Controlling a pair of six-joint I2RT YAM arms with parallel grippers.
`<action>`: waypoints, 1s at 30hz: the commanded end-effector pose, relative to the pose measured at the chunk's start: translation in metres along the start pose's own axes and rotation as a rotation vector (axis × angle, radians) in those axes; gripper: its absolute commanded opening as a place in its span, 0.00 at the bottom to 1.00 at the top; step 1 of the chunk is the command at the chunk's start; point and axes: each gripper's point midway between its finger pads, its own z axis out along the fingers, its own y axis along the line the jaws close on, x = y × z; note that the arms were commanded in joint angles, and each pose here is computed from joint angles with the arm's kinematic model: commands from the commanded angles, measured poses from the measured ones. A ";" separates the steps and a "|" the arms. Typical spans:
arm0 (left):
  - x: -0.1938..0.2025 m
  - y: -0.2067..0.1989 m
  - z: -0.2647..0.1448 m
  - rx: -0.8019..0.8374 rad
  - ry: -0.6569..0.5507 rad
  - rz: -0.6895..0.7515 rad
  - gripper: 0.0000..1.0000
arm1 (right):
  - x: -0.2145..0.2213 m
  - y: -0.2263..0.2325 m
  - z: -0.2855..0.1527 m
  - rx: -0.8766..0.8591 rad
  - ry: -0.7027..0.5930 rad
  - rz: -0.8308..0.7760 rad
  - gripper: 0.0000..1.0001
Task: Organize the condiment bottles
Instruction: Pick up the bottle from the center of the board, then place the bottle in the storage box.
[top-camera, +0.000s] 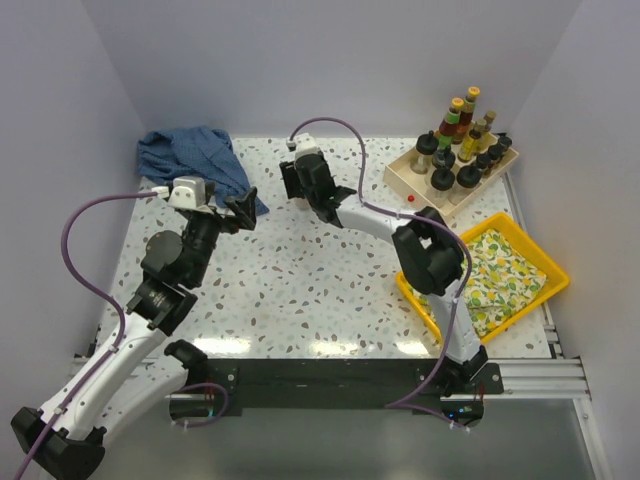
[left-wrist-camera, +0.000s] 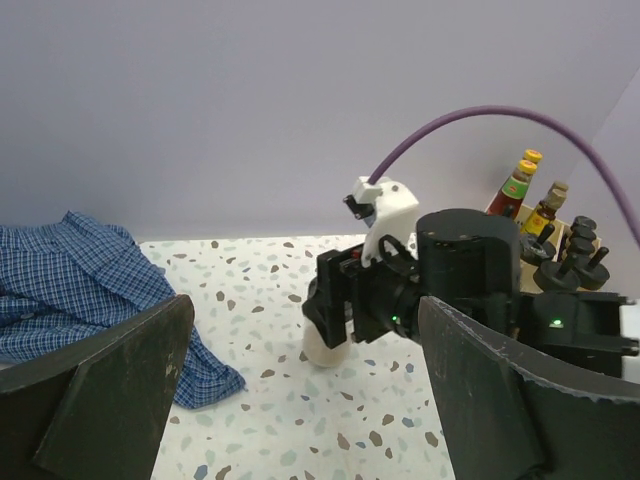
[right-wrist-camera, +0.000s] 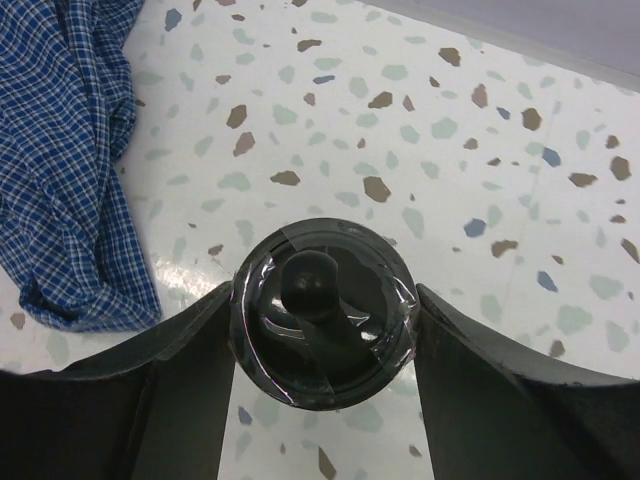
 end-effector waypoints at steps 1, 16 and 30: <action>-0.007 0.001 0.002 -0.004 -0.034 0.008 1.00 | -0.099 -0.032 -0.050 0.081 -0.230 0.083 0.15; -0.006 0.000 0.003 0.001 -0.030 0.009 1.00 | -0.130 -0.196 -0.133 0.485 -0.283 0.200 0.00; -0.006 -0.001 0.003 0.007 -0.031 0.009 1.00 | -0.104 -0.291 -0.146 0.715 -0.260 0.265 0.00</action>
